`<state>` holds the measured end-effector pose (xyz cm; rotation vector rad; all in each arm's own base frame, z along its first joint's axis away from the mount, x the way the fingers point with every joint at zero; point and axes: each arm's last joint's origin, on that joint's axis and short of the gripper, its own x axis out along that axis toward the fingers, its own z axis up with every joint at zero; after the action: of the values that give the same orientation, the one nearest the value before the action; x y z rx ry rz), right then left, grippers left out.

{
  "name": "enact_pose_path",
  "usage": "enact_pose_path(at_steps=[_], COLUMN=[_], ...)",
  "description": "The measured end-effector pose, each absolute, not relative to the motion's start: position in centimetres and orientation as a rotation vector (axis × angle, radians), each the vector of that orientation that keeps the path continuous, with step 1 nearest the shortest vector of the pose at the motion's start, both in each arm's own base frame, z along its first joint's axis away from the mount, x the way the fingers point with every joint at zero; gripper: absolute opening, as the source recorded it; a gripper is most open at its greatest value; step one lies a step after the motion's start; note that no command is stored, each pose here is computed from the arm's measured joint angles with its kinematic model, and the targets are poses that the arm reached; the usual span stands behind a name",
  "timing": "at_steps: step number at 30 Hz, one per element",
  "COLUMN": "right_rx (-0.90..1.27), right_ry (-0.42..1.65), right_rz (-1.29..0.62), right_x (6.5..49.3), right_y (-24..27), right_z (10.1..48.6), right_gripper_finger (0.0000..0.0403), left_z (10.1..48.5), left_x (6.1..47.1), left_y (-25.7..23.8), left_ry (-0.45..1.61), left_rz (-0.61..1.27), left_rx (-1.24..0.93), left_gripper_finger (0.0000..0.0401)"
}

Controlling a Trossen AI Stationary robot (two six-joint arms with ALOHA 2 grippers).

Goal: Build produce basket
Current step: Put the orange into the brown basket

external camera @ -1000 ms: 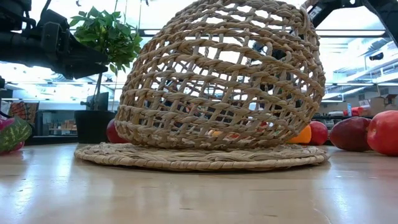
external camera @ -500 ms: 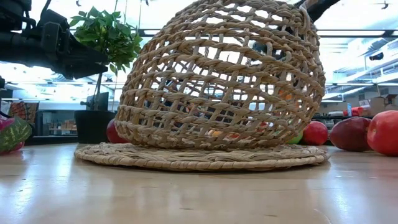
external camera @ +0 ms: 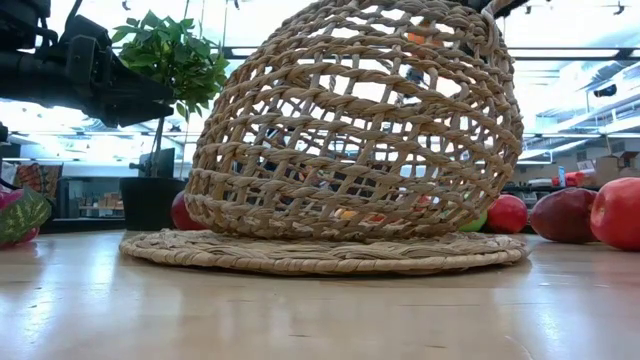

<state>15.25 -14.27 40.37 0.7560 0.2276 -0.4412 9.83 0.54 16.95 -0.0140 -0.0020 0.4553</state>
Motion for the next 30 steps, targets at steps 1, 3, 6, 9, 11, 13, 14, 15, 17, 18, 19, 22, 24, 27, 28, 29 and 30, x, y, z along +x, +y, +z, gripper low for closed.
enact_pose_path(at_steps=[1,3,6,9,11,13,14,15,17,18,19,22,24,27,28,29,30], right_rx=[0.75,0.732,0.718,0.707,0.707,0.708,0.708,0.708,0.709,0.71,0.711,0.715,0.73,0.755,0.768,0.788,0.816], right_ry=[0.196,0.143,0.083,0.031,0.006,-0.006,-0.008,-0.006,0.004,0.011,0.017,0.036,0.044,0.054,0.053,0.048,0.04], right_rz=[-0.422,-0.384,-0.328,-0.267,-0.226,-0.197,-0.185,-0.175,-0.166,-0.161,-0.156,-0.149,-0.139,-0.102,-0.091,-0.085,-0.078], right_x=[15.1,14.8,14.8,15.1,15.5,16.0,16.3,16.6,17.2,17.5,17.8,18.8,19.6,20.7,21.1,21.5,21.9], right_y=[-13.9,-13.2,-12.2,-11.4,-10.8,-10.2,-9.9,-9.6,-9.0,-8.8,-8.5,-7.9,-7.5,-6.8,-6.5,-6.3,-6.0], right_z=[40.9,41.7,42.7,43.5,43.9,44.1,44.2,44.1,44.0,44.0,43.9,43.6,43.4,43.2,43.1,43.1,43.1], right_gripper_finger=[0.0327,0.0328,0.0328,0.0328,0.0328,0.0328,0.0328,0.0328,0.0328,0.0328,0.0328,0.0328,0.0328,0.0328,0.0328,0.0328,0.0328], left_z=[16.9,17.0,16.9,17.0,17.0,17.0,16.9,16.9,16.9,16.9,16.9,17.0,16.9,16.9,17.0,16.9,17.0], left_x=[9.8,9.8,9.8,9.8,9.8,9.8,9.8,9.8,9.8,9.8,9.8,9.8,9.8,9.8,9.8,9.8,9.8], left_y=[0.5,0.5,0.5,0.5,0.5,0.5,0.5,0.5,0.5,0.5,0.5,0.5,0.5,0.5,0.5,0.5,0.5], left_ry=[-0.002,-0.002,-0.002,-0.002,-0.002,-0.002,-0.002,-0.002,-0.002,-0.002,-0.002,-0.002,-0.002,-0.002,-0.002,-0.002,-0.002], left_rz=[0.456,0.455,0.455,0.455,0.456,0.455,0.455,0.456,0.455,0.455,0.455,0.455,0.455,0.455,0.455,0.456,0.455], left_rx=[-0.014,-0.014,-0.014,-0.014,-0.014,-0.014,-0.014,-0.014,-0.014,-0.014,-0.014,-0.014,-0.014,-0.014,-0.014,-0.014,-0.014], left_gripper_finger=[0.0398,0.0398,0.0398,0.0398,0.0398,0.0398,0.0398,0.0398,0.0398,0.0398,0.0398,0.0398,0.0398,0.0398,0.0398,0.0398,0.0398])
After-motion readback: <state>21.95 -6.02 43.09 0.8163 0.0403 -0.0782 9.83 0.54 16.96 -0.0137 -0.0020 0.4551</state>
